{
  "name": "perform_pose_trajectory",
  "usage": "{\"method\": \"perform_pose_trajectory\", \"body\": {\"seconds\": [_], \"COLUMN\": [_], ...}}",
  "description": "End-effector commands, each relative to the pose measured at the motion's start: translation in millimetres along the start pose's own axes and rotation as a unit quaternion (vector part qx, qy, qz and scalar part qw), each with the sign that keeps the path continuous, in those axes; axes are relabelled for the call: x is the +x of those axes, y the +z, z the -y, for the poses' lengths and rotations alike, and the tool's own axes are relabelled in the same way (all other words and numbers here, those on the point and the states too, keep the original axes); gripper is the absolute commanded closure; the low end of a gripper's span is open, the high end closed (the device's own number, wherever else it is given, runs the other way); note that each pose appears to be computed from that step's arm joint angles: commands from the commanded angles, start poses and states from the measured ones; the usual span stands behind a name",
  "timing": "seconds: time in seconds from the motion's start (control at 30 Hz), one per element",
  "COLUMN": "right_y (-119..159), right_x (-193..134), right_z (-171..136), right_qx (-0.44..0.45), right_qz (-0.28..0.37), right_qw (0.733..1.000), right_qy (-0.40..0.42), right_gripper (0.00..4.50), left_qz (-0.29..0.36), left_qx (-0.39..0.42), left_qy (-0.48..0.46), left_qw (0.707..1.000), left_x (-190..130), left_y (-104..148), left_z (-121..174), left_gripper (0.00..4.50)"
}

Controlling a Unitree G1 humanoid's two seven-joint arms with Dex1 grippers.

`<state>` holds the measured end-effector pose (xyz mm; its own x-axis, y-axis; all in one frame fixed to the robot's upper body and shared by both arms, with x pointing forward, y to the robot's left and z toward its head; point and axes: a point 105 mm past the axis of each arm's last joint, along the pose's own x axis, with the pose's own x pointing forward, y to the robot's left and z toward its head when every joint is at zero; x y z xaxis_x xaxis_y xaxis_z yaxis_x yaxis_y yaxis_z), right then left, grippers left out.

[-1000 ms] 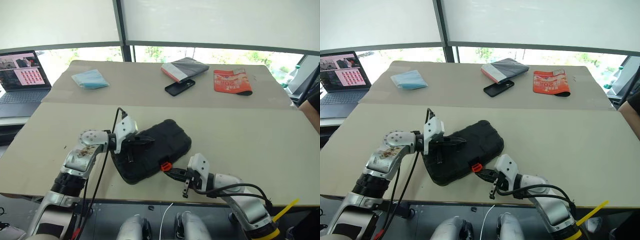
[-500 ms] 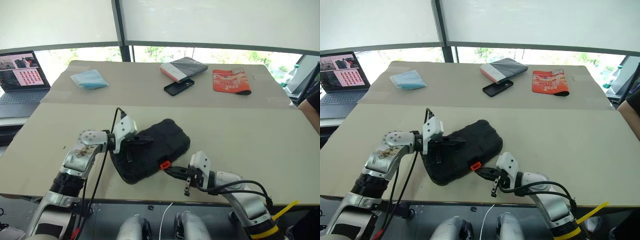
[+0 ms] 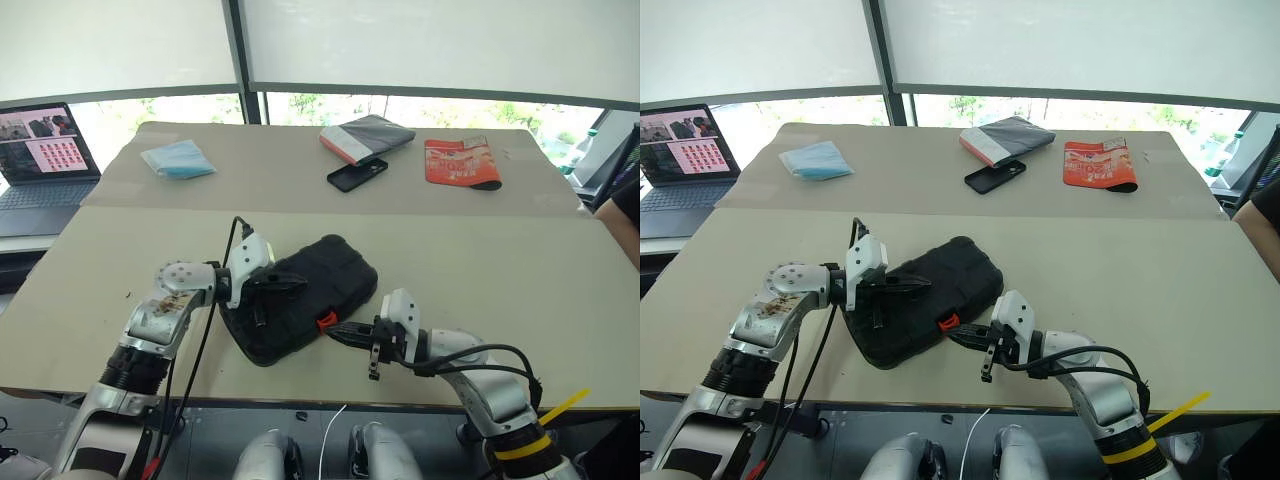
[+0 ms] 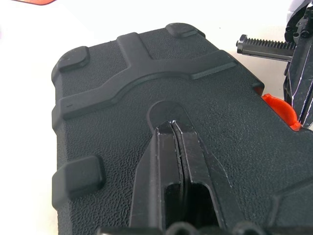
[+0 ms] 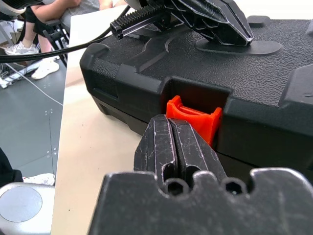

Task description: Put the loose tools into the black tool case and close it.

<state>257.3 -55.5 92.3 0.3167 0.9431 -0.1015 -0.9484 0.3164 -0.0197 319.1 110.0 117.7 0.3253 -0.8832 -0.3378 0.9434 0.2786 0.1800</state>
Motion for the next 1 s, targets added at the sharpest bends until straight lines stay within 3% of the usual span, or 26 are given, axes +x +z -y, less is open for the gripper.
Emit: {"method": "perform_pose_trajectory", "body": {"seconds": [0.03,0.2,0.3,0.5,0.63,0.67,0.77,1.0], "right_y": [16,30,36,31,28,27,22,11], "right_x": [1,-28,-56,-111,-145,-153,-173,-196], "right_z": [9,13,13,24,40,43,53,63], "right_qx": [-0.029,-0.054,-0.07,-0.12,-0.155,-0.16,-0.171,-0.2], "right_qz": [0.021,0.037,0.024,-0.039,-0.075,-0.082,-0.097,-0.118], "right_qw": [0.999,0.997,0.997,0.99,0.979,0.976,0.968,0.954], "right_qy": [-0.018,-0.031,-0.032,-0.065,-0.109,-0.121,-0.156,-0.188], "right_gripper": [4.5,4.5,3.77,1.68,0.34,0.05,0.05,0.05], "left_qz": [-0.063,0.048,0.072,0.013,-0.014,-0.028,-0.061,-0.067], "left_qx": [-0.069,-0.061,-0.043,-0.034,-0.026,-0.027,-0.026,-0.015], "left_qy": [-0.043,-0.016,-0.006,0.056,0.153,0.175,0.209,0.253], "left_qw": [0.995,0.997,0.996,0.998,0.988,0.984,0.976,0.965], "left_x": [10,-7,-37,-98,-133,-142,-159,-173], "left_y": [-45,-10,2,-9,-24,-32,-54,-63], "left_z": [26,15,14,11,-3,-4,-5,-8], "left_gripper": [4.43,4.43,3.78,1.61,0.05,0.0,0.0,0.0]}}
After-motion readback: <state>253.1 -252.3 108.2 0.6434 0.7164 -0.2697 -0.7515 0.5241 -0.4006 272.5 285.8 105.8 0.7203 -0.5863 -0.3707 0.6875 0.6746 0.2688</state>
